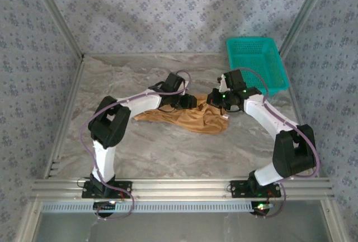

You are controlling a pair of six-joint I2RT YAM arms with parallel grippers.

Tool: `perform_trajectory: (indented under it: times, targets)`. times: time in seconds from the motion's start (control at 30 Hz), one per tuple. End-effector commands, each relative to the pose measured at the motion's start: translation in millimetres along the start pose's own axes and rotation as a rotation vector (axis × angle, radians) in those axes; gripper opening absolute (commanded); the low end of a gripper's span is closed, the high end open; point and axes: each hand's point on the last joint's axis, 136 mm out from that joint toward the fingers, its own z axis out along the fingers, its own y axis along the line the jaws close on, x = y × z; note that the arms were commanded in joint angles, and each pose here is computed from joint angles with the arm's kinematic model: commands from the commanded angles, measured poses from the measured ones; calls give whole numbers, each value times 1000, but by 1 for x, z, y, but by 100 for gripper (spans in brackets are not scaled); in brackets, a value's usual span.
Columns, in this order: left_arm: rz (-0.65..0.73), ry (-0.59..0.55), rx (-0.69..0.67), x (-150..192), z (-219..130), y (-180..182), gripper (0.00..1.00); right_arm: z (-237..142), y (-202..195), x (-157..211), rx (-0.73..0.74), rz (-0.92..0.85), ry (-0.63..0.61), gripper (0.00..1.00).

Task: Fold the inside-out t-shirt

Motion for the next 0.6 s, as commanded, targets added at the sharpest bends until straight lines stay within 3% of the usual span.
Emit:
perform_trajectory:
  times: [0.0,0.1,0.4,0.57]
  targets:
    - [-1,1,-12,-7,-5,-2,20,-10,2,-1,17,-16,-17,0]
    - [-13,-24,11,-14,-23,-10,0,-4,-11,2,52,-6,-12,0]
    - [12,-154,147,-40,-105,-51,0,22,-102,-4,249,31,20,0]
    - [-40,-137,207,-27,-84,-41,0,33,-90,7,211,17,62,0]
